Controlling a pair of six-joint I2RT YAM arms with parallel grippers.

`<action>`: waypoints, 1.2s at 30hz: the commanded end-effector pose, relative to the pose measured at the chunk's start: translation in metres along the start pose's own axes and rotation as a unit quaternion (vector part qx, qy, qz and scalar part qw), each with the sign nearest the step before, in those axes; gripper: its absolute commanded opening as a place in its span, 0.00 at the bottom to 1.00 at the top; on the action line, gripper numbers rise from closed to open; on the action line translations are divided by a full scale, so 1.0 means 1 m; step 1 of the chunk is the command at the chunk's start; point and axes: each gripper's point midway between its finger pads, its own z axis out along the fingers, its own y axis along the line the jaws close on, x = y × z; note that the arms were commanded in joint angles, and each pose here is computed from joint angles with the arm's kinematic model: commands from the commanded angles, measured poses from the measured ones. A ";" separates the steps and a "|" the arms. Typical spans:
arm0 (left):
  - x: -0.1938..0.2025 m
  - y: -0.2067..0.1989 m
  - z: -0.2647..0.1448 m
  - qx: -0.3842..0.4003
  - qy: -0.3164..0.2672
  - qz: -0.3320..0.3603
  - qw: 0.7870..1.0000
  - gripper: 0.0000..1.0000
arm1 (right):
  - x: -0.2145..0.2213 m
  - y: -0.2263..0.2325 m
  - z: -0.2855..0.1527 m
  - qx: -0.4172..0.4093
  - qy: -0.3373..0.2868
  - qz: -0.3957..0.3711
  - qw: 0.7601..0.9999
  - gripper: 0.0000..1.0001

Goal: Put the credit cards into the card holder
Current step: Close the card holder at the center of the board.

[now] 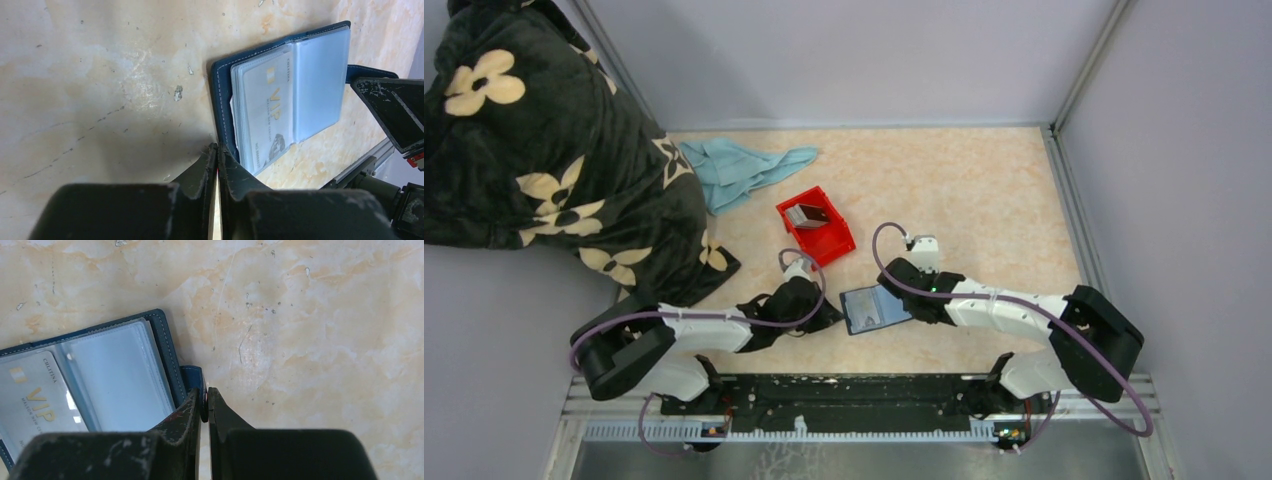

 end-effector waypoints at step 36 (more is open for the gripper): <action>0.061 0.090 0.000 -0.190 0.088 0.112 0.971 0.00 | -0.036 0.063 -0.045 -0.088 -0.031 -0.016 0.996 0.02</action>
